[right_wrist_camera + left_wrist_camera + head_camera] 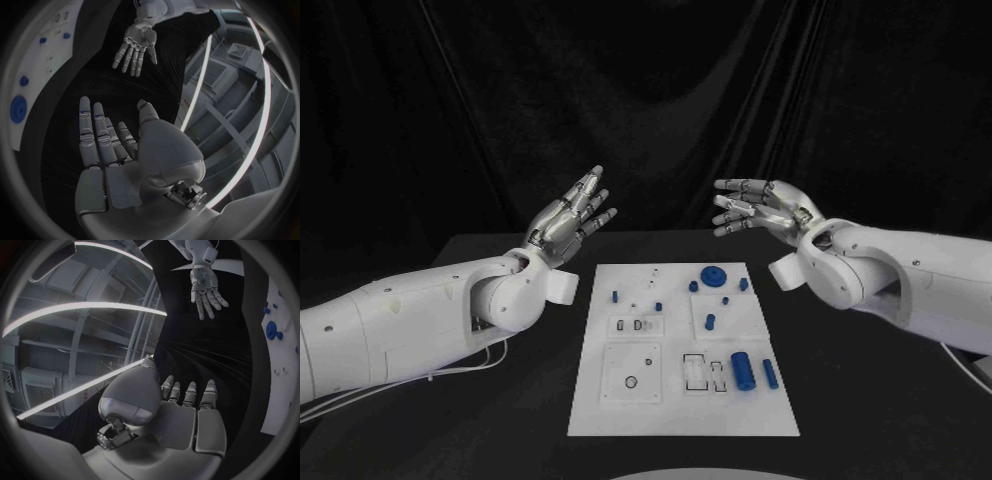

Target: Assemble the parts on the task board

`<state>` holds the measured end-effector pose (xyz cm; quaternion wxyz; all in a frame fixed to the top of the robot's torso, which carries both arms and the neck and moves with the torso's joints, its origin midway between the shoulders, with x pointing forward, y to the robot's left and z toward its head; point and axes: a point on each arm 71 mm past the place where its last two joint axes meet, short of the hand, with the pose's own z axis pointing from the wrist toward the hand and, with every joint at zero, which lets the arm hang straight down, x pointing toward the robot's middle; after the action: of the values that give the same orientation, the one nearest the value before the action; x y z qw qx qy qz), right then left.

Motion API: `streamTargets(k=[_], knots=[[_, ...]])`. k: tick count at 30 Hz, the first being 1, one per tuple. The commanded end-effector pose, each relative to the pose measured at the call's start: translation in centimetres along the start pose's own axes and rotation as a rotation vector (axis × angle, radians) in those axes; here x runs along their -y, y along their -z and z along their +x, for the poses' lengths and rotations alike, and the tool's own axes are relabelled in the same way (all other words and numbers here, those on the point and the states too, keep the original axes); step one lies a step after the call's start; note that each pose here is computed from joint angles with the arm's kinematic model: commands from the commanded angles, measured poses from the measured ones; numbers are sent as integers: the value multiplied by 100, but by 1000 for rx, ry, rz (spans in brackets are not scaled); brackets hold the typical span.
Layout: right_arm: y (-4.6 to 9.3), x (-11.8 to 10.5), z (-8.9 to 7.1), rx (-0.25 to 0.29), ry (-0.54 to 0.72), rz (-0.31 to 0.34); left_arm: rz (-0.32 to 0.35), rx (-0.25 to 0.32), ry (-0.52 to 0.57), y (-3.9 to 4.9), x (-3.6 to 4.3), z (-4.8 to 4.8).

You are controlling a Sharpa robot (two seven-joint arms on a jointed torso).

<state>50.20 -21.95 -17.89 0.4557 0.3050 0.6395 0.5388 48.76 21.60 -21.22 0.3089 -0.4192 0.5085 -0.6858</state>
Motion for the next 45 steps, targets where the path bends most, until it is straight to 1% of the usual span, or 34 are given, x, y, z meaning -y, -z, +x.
streamTargets(k=[1, 2, 4, 5, 7, 10, 11, 12, 14, 19, 21, 24, 27, 32, 35, 40, 45], knots=[[-77, -14, 32, -172, 391, 140, -6, -81, -31, 29, 7, -1], [-114, -54, 21, -195, 475, 153, -7, -80, -33, 40, 13, -24], [-161, -114, 1, -220, 589, 172, -8, -78, -37, 56, 21, -54], [-190, -153, -11, -235, 666, 186, -7, -75, -40, 65, 27, -71], [-234, -219, -22, -254, 789, 204, -6, -74, -46, 79, 36, -95], [-286, -318, -26, -267, 944, 209, -2, -87, -75, 102, 51, -116], [-303, -371, -20, -270, 1016, 201, -1, -95, -91, 116, 58, -120], [-306, -386, -17, -271, 1035, 198, 0, -98, -95, 121, 61, -120], [-316, -477, 10, -274, 1138, 173, 4, -109, -111, 162, 82, -114], [-311, -608, 85, -268, 1291, 119, 29, -90, -104, 254, 143, -102], [-296, -645, 106, -269, 1353, 94, 33, -84, -90, 277, 160, -85], [-274, -684, 120, -263, 1417, 48, 40, -85, -76, 290, 175, -57], [-256, -723, 135, -253, 1464, -15, 64, -81, -71, 313, 203, -45], [-204, -761, 146, -238, 1486, -115, 101, -79, -62, 358, 249, -28], [-153, -742, 141, -236, 1483, -151, 123, -88, -66, 369, 269, -15], [-64, -655, 145, -240, 1465, -179, 154, -126, -138, 399, 297, 15], [-6, -582, 171, -246, 1447, -203, 165, -150, -171, 417, 306, 36]])
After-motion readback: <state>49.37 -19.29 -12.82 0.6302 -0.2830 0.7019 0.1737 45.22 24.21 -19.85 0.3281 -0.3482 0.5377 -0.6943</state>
